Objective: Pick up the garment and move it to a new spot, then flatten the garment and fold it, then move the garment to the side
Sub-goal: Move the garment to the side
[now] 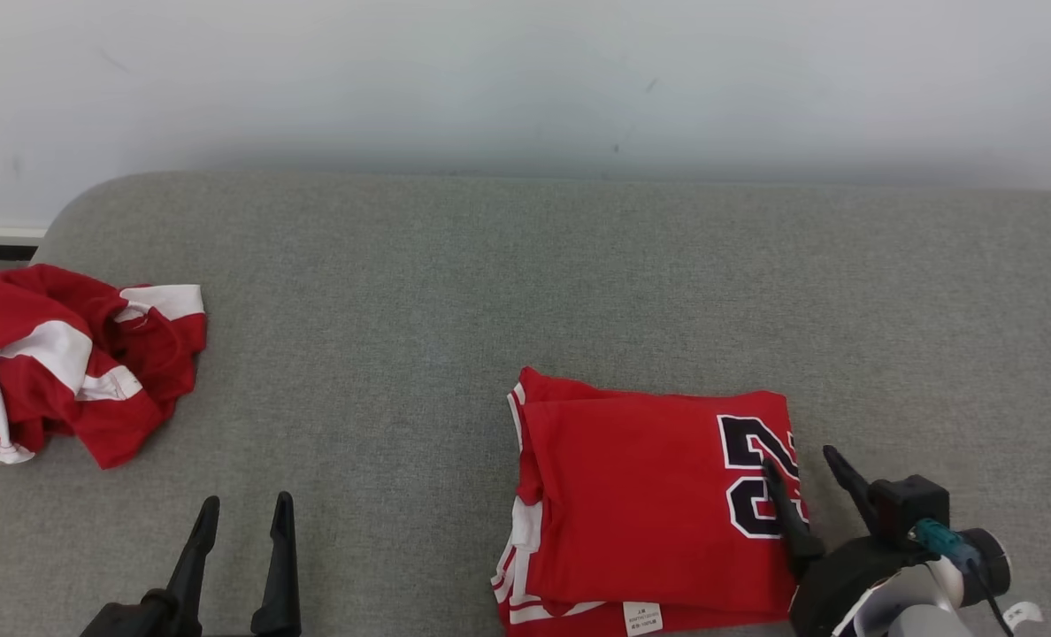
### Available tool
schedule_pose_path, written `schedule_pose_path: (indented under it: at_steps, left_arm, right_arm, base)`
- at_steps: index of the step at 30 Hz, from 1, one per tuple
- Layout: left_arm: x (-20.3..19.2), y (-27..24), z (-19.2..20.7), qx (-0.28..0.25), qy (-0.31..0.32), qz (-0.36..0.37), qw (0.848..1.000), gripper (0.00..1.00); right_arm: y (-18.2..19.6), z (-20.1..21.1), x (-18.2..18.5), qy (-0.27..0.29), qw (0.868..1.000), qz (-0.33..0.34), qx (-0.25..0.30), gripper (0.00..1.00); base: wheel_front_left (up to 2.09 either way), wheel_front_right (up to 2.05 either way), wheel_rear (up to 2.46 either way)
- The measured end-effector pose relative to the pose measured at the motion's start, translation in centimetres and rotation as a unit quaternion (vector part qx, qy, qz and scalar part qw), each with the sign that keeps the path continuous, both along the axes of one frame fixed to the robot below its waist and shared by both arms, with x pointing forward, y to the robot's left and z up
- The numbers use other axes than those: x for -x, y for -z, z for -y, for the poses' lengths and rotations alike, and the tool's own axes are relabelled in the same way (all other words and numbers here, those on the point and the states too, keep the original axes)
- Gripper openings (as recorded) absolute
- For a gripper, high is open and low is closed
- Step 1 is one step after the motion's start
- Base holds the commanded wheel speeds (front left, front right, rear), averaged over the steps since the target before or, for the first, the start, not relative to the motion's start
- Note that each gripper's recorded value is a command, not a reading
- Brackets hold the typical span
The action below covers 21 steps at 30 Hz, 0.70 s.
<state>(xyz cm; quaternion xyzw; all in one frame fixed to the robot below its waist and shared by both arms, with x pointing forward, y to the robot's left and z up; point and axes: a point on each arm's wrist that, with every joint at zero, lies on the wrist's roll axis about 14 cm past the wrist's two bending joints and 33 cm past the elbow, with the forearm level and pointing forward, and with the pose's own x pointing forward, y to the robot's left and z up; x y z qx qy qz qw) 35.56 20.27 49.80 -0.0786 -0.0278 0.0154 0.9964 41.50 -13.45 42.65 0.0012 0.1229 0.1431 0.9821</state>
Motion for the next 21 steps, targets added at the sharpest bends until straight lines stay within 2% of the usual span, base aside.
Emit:
schedule_pose_path:
  at_steps: [14,15,17,21]
  left_arm:
    - [-0.3,1.1,0.1,0.004,-0.002,-0.014,1.0,1.0]
    - [-0.4,1.1,0.2,0.005,-0.001,-0.015,1.0,1.0]
    - [-0.5,1.3,0.3,0.006,0.0,-0.017,1.0,1.0]
    - [-1.1,1.3,0.6,0.007,0.005,-0.016,1.0,1.0]
  right_arm:
    - [4.7,-1.8,1.8,-0.002,0.997,-0.068,-0.021,1.0]
    - [4.8,-1.9,1.9,-0.003,0.997,-0.07,-0.023,0.7]
    - [4.9,-2.2,1.9,-0.005,0.997,-0.072,-0.025,0.0]
    - [4.4,-2.4,0.7,-0.01,0.998,-0.064,-0.025,0.0]
  base:
    - [0.0,0.0,0.0]
    - [0.0,0.0,0.0]
    - [0.0,0.0,0.0]
    - [0.0,0.0,0.0]
